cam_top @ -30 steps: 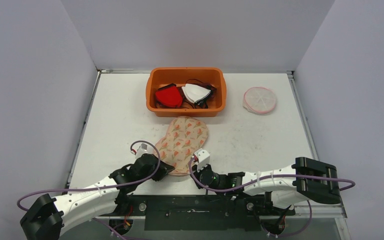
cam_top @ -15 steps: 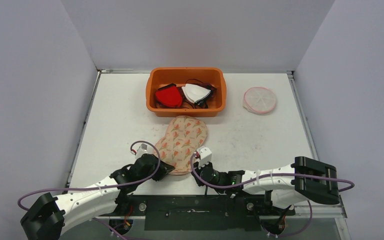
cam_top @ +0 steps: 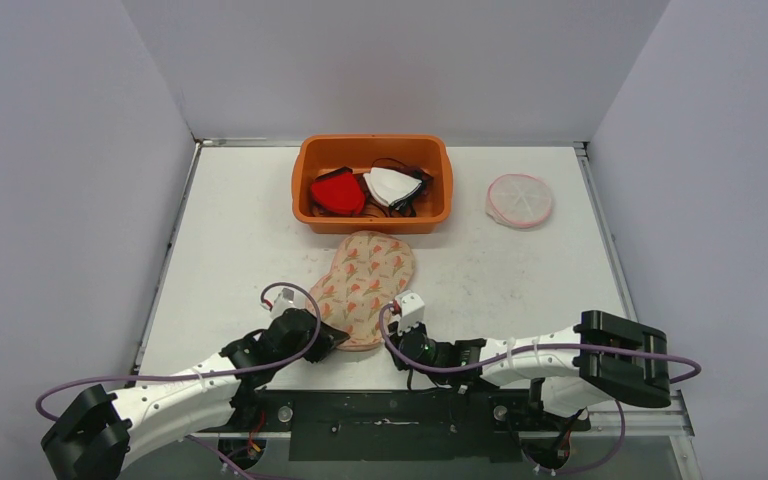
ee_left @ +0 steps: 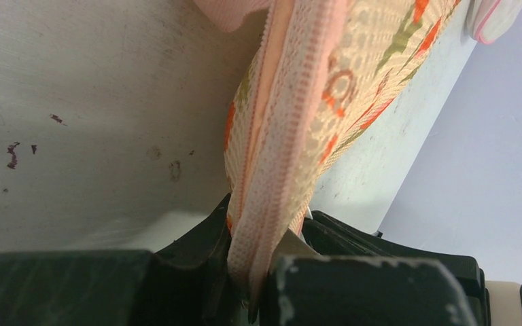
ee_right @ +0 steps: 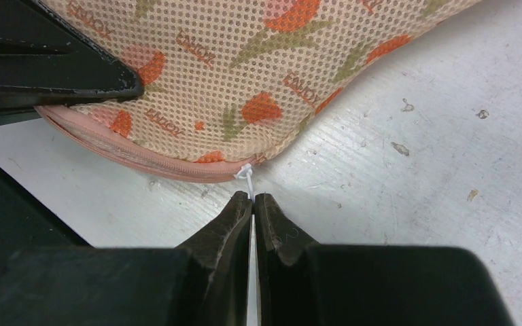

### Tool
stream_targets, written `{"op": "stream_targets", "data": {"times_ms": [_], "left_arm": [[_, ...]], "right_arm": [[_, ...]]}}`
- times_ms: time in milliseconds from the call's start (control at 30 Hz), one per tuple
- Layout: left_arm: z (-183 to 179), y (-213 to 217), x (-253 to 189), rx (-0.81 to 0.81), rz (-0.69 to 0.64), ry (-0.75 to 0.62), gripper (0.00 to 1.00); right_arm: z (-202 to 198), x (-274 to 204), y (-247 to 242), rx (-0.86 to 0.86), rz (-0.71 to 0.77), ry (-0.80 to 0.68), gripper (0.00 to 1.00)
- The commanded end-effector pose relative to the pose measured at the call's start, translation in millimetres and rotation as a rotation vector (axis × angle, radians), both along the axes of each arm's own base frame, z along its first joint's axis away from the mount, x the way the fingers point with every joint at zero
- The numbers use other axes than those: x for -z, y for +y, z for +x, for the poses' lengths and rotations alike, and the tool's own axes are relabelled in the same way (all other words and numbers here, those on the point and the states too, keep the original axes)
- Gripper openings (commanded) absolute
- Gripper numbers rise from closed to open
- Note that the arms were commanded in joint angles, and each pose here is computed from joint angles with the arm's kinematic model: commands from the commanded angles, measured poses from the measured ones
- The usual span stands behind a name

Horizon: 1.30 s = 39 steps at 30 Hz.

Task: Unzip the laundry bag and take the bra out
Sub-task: Unzip the laundry bag at the center of the board.

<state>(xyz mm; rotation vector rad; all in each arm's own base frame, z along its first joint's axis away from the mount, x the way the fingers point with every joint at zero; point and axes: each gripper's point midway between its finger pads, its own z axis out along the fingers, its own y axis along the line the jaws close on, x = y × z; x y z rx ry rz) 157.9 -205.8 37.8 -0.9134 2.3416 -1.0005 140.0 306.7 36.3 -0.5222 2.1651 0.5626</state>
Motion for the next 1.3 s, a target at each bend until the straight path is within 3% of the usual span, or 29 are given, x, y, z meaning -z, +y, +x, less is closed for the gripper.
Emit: {"op": "stream_targets", "data": {"times_ms": [0, 67, 200, 333, 533, 767, 900, 967, 1167, 1267], "left_arm": [[7, 0, -5, -0.016, -0.007, -0.032, 0.00], [8, -2, -8, -0.015, -0.014, -0.037, 0.00], [11, -7, -12, -0.013, -0.026, -0.050, 0.00], [15, -19, -21, -0.006, -0.047, -0.074, 0.00], [17, -43, -28, -0.011, -0.032, -0.115, 0.04], [15, -71, -20, 0.113, 0.049, -0.114, 0.41], [9, -69, -19, 0.186, 0.112, -0.137, 0.79], [3, -60, -18, 0.227, 0.185, -0.140, 0.90], [-1, -12, -31, 0.283, 0.431, -0.224, 0.94], [0, 12, -43, 0.260, 0.481, -0.276, 0.94]], "right_arm": [[7, -8, -8, 0.042, 0.015, -0.013, 0.08], [3, -14, -9, 0.034, 0.030, -0.003, 0.18], [-2, -30, -13, 0.027, 0.065, 0.019, 0.55], [0, -45, -26, 0.080, 0.106, 0.014, 0.72], [16, -59, -55, 0.217, 0.171, -0.033, 0.76], [27, -62, -82, 0.314, 0.173, -0.079, 0.77], [27, -60, -89, 0.330, 0.173, -0.080, 0.77], [27, -61, -91, 0.332, 0.175, -0.081, 0.78], [28, -65, -88, 0.315, 0.175, -0.093, 0.79], [27, -64, -83, 0.296, 0.181, -0.088, 0.79]]}}
